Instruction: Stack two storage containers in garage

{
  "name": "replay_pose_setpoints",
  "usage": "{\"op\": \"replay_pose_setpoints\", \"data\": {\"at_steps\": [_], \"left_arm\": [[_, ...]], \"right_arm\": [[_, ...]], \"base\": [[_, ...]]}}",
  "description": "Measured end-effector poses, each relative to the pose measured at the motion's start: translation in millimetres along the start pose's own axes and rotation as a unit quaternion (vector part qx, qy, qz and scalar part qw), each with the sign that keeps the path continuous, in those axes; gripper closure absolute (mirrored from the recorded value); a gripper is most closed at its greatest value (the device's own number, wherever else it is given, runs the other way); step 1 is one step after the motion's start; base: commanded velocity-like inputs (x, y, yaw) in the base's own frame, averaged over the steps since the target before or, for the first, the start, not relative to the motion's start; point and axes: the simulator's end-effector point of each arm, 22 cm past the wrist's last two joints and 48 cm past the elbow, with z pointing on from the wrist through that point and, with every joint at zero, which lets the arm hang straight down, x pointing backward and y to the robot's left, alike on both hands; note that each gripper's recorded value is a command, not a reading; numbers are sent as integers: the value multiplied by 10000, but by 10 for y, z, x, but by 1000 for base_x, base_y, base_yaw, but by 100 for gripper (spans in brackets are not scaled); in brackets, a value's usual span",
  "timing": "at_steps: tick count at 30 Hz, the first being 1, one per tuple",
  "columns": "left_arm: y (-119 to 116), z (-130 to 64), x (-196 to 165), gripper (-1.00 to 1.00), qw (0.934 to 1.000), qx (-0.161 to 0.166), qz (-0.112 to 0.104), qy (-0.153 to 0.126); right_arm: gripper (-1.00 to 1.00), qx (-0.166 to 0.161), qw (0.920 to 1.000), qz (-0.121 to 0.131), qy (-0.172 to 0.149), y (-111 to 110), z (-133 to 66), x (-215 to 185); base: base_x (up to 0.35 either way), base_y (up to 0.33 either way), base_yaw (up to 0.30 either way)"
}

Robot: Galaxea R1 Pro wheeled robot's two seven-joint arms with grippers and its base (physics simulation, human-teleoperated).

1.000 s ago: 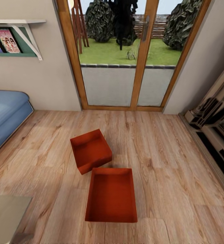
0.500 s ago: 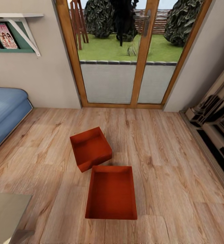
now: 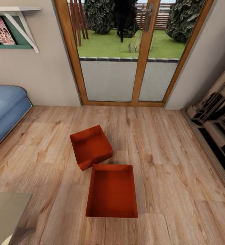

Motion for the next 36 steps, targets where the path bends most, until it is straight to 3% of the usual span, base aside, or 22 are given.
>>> {"op": "replay_pose_setpoints", "data": {"at_steps": [36], "left_arm": [[7, -1, 34, -100, 10000, -7, 19, 41]], "right_arm": [[-100, -56, 9999, -47, 95, 43, 0, 54]], "base": [[0, 0, 0]]}}
